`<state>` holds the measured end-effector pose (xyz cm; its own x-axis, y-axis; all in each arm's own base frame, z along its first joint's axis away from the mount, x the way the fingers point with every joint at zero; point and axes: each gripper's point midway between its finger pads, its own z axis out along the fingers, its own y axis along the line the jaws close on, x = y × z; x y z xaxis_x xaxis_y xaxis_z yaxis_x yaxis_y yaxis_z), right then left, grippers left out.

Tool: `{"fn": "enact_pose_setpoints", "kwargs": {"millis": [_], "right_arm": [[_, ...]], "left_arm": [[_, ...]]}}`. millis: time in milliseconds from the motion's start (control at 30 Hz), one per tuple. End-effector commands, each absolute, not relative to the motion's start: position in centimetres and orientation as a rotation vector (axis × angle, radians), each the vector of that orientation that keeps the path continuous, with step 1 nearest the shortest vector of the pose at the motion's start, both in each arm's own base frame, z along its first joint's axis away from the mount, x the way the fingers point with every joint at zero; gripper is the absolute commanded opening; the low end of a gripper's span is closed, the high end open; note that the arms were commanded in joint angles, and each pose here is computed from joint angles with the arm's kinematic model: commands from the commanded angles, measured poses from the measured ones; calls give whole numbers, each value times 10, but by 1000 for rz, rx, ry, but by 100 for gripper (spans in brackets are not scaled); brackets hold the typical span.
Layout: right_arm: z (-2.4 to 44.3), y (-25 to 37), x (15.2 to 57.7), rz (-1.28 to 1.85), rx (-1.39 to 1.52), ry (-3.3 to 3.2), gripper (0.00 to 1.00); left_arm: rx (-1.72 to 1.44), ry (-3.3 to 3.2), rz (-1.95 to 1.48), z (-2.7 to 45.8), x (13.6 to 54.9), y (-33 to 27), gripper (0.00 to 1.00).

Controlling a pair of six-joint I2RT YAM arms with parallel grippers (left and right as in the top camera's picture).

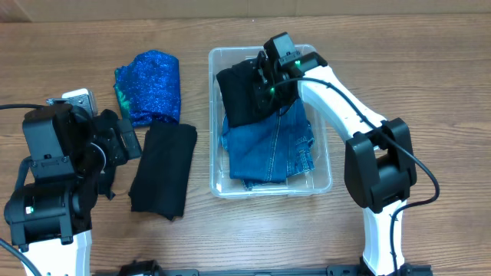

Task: Pack container
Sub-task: 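Open the right gripper and retract the right arm to the side, then grasp the right black sock on the left with the left gripper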

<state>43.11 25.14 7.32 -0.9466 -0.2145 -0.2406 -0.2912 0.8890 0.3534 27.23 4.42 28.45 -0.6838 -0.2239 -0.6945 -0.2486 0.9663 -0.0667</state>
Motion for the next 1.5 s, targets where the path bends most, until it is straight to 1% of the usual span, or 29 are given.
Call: {"fn": "enact_pose_setpoints", "kwargs": {"millis": [0, 33, 67, 100, 133, 167, 200, 300, 433, 567, 633, 733, 933, 1033, 1167, 1300, 1467], "right_arm": [[160, 240, 458, 444, -394, 2681, 4], [186, 237, 461, 427, -391, 2636, 5], [225, 231, 463, 400, -374, 2569, 8], [243, 227, 463, 384, -364, 2538, 11], [273, 218, 462, 354, -340, 2483, 22], [294, 209, 460, 327, -318, 2447, 65], [317, 197, 456, 303, -290, 2409, 100], [362, 160, 439, 253, -218, 2353, 100], [400, 94, 409, 190, -68, 2324, 100], [418, 21, 374, 134, 139, 2322, 100], [419, -7, 355, 188, 242, 2337, 100], [414, -30, 344, 242, 338, 2359, 100], [406, -45, 343, 278, 406, 2376, 100], [403, -46, 346, 281, 409, 2384, 100], [396, -46, 348, 283, 417, 2407, 100], [394, -47, 350, 282, 421, 2415, 100], [393, -47, 351, 281, 418, 2416, 100]], "left_arm": [[-312, 2303, 54, 297, 278, 46, 100], [-312, 2300, 54, 298, 278, 46, 100], [-312, 2295, 54, 299, 279, 46, 100], [-311, 2292, 53, 299, 279, 46, 100], [-309, 2293, 52, 299, 280, 46, 100], [-302, 2294, 45, 299, 280, 44, 100], [-289, 2298, 30, 299, 280, 42, 100], [-171, 2309, -57, 298, 283, 25, 100], [-1, 2341, -163, 290, 291, 4, 100], [34, 2416, -207, 267, 305, 2, 100], [104, 2463, -328, 248, 317, -8, 100], [66, 2527, -412, 222, 331, 1, 100], [-61, 2652, -610, 160, 346, 31, 100], [-118, 2764, -692, 116, 347, 34, 100], [-165, 2871, -777, 73, 344, 32, 100], [-194, 2935, -832, 44, 340, 31, 100], [-235, 3000, -890, 20, 329, 26, 100]]}}
